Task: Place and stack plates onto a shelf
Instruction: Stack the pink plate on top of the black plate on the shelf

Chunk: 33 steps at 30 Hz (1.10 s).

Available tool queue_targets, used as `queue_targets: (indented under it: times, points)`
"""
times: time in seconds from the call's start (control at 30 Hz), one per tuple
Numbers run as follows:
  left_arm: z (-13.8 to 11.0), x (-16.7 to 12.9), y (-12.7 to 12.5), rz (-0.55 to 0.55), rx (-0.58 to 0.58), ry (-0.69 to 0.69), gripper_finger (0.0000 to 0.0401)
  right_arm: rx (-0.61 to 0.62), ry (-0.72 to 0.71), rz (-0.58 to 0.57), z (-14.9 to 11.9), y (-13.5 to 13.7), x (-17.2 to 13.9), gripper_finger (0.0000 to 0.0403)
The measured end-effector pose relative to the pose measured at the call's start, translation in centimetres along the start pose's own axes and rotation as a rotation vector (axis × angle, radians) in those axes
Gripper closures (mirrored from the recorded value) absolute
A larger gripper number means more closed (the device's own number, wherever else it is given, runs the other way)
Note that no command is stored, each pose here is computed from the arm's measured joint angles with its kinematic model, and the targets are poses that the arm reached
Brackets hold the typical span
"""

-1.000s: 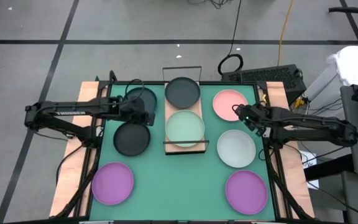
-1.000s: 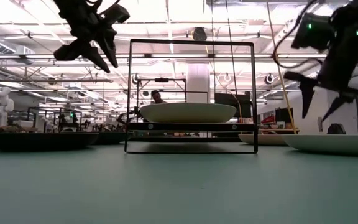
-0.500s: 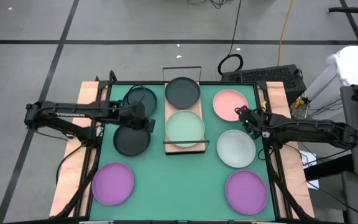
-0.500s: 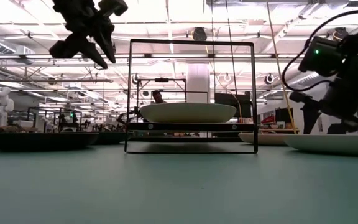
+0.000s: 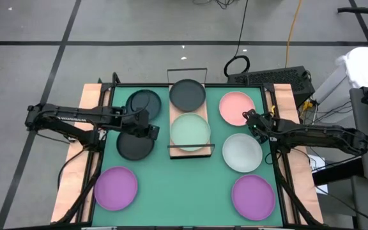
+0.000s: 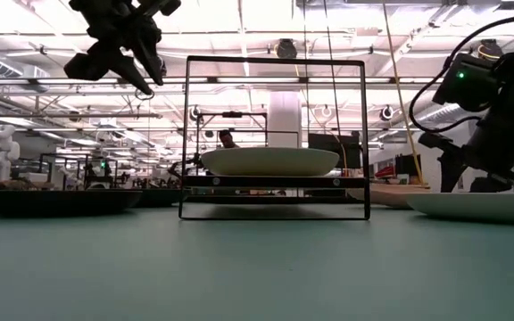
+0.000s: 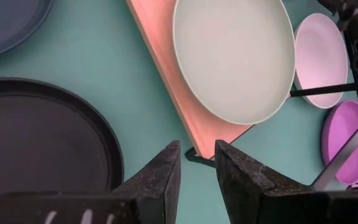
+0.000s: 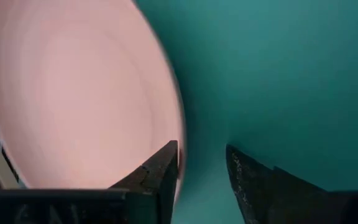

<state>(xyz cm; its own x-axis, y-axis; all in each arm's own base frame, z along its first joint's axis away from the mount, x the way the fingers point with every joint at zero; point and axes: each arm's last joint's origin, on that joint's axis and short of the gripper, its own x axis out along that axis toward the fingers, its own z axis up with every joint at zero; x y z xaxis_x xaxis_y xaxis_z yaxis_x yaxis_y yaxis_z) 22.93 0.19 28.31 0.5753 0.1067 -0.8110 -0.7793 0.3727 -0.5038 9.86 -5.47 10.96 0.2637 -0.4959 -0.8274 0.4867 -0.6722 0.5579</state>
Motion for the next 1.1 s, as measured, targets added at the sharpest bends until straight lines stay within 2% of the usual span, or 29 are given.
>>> queue_targets:
  times: [0.33, 0.5, 0.7, 0.93, 1.1]
  points:
    - [-0.2, 0.0, 0.0, 0.007, 0.008, 0.008, 0.0297, -0.005, -0.021, 0.051, 0.0, 0.4, 0.1, 0.0395]
    - [-0.3, 0.0, 0.1, 0.014, 0.011, 0.011, 0.0297, 0.006, 0.010, 0.117, -0.4, 1.0, 0.0, 0.0394]
    - [-0.7, -0.1, -0.1, 0.009, 0.031, 0.020, 0.0297, -0.014, 0.068, 0.275, -1.0, 2.6, -0.3, 0.0399]
    - [-0.9, -0.1, 0.2, 0.047, 0.058, 0.017, 0.0297, 0.028, 0.130, 0.411, -1.5, 3.9, -0.9, 0.0400]
    - [-0.9, -0.1, 0.2, 0.049, 0.082, 0.017, 0.0297, 0.014, 0.149, 0.486, -1.9, 5.3, -1.8, 0.0401]
